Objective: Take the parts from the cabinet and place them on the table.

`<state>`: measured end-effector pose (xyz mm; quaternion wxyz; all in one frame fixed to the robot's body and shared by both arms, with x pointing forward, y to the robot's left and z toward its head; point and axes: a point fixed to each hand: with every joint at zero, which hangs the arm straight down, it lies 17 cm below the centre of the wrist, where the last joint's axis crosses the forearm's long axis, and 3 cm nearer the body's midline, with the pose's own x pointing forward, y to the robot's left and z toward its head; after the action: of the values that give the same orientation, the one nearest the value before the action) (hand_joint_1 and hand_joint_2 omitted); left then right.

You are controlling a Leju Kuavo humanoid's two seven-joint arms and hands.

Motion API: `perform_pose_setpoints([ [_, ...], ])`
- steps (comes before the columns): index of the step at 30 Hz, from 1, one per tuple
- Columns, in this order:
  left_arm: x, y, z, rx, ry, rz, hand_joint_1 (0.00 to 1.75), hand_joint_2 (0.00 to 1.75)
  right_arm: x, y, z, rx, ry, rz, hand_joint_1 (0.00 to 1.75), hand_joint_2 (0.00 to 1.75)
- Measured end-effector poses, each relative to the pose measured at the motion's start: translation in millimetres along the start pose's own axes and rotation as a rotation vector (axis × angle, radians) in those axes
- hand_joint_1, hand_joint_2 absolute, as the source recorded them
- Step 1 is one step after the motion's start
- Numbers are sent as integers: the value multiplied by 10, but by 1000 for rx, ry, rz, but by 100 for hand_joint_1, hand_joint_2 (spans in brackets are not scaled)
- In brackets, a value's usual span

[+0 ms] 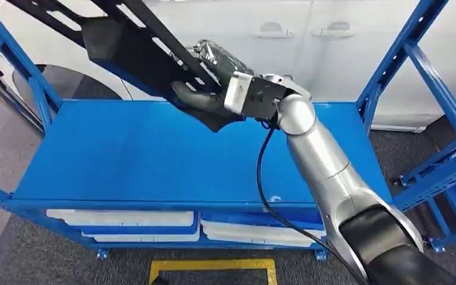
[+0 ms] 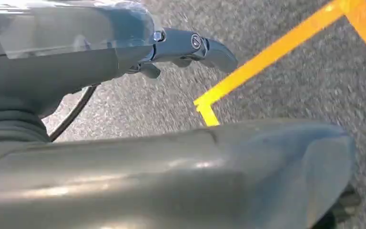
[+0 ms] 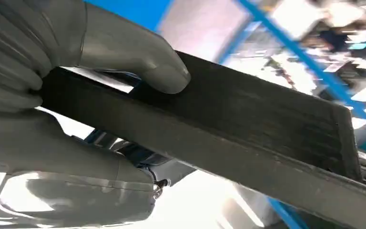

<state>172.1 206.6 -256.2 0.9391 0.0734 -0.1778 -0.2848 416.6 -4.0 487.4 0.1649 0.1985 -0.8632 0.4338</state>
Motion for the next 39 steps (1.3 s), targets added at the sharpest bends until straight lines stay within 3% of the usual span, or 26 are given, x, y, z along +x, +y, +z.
perform_pose_setpoints([
  [1, -5, 13, -2, 6, 2, 0, 0, 0, 42, 10, 3, -2, -16, -21, 175, 175],
  [2, -15, 32, -5, 13, 4, -1, 0, 175, 80, 33, 19, -2, -32, -46, 175, 175],
  [19, -152, 171, -16, 86, 59, 11, 0, 175, 113, 290, 379, -34, -86, -238, 175, 175],
  [31, -152, 149, -16, 70, 64, 18, 0, 175, 232, 354, 438, -40, -123, -247, 175, 175],
  [39, -148, 170, -19, 77, 54, 18, 0, 175, 352, 414, 619, -85, -198, -389, 175, 175],
])
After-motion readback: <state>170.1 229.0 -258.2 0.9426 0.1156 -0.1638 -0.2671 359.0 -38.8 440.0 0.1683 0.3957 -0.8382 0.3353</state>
